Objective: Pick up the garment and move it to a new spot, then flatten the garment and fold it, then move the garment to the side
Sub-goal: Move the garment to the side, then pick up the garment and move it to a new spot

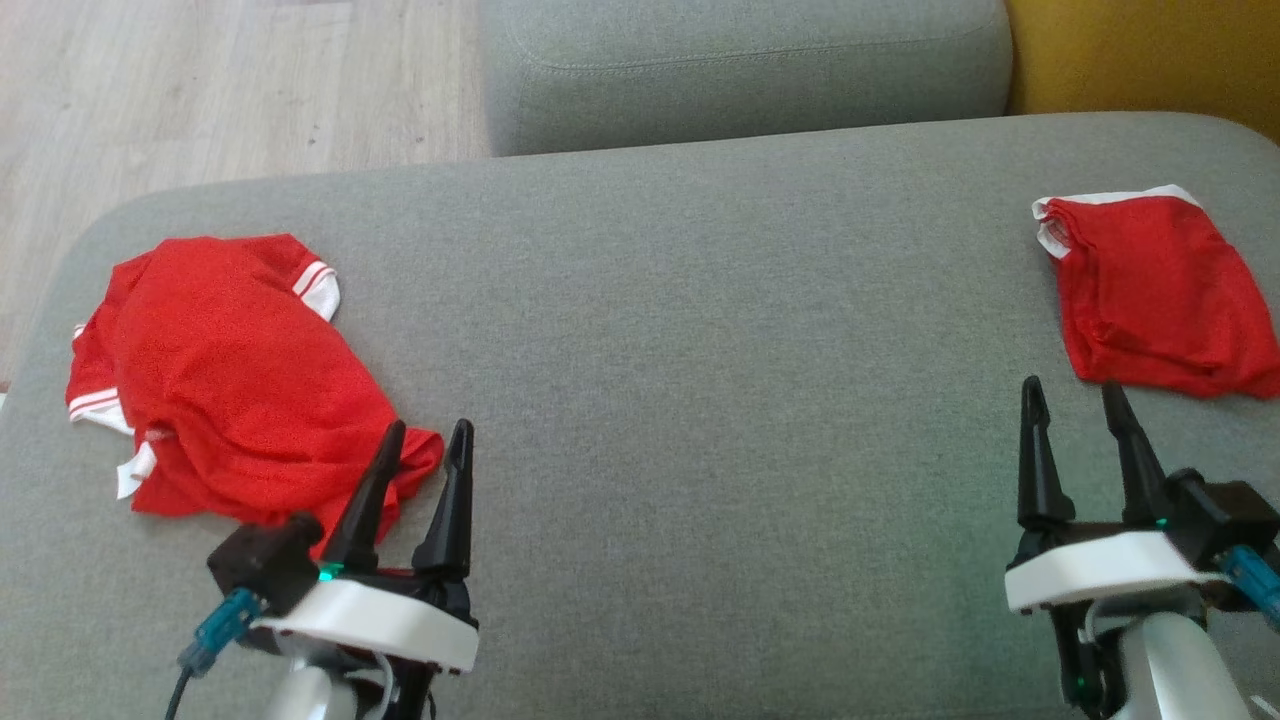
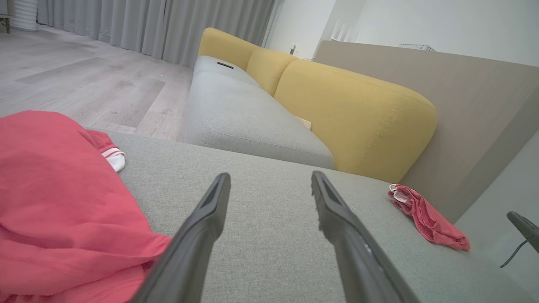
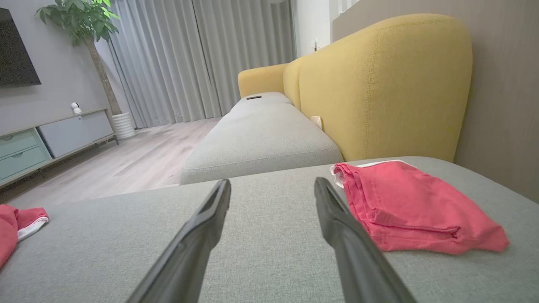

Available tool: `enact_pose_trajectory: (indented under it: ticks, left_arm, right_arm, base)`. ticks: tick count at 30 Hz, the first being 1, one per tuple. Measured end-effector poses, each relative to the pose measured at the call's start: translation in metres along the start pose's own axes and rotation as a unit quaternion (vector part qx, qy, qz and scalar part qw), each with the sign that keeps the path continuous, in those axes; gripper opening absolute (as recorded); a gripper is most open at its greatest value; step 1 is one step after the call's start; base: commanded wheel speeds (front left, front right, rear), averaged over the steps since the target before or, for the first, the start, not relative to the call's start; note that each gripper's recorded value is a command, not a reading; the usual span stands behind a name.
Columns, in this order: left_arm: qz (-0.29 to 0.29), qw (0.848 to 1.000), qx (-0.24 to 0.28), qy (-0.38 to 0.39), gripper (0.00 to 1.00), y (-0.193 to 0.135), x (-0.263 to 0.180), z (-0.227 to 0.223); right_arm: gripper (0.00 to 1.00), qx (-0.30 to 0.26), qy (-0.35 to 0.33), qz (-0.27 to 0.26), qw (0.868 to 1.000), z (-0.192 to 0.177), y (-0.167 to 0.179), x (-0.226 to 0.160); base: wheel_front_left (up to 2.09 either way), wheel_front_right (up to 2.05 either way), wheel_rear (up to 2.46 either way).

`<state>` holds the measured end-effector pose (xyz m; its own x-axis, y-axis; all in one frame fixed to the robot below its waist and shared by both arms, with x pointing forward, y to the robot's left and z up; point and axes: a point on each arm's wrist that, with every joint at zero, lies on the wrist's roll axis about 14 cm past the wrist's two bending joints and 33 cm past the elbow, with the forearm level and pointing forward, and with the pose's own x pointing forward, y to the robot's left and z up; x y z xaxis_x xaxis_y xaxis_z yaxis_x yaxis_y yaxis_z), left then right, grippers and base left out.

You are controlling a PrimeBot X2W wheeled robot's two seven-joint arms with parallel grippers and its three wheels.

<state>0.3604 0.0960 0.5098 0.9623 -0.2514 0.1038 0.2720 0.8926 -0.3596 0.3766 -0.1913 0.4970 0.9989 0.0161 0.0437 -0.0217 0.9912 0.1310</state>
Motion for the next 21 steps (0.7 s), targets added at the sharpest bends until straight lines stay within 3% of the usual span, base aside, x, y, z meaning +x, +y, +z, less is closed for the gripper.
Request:
enact_pose_trajectory:
  ticks: [21]
  left_arm:
    - [0.020, 1.000, 0.002, -0.008, 1.00, 0.012, -0.005, 0.005]
  right_arm:
    - [1.00, 0.016, 0.002, 0.016, 1.000, -0.003, 0.013, 0.001]
  base:
    - [0.00, 0.00, 0.00]
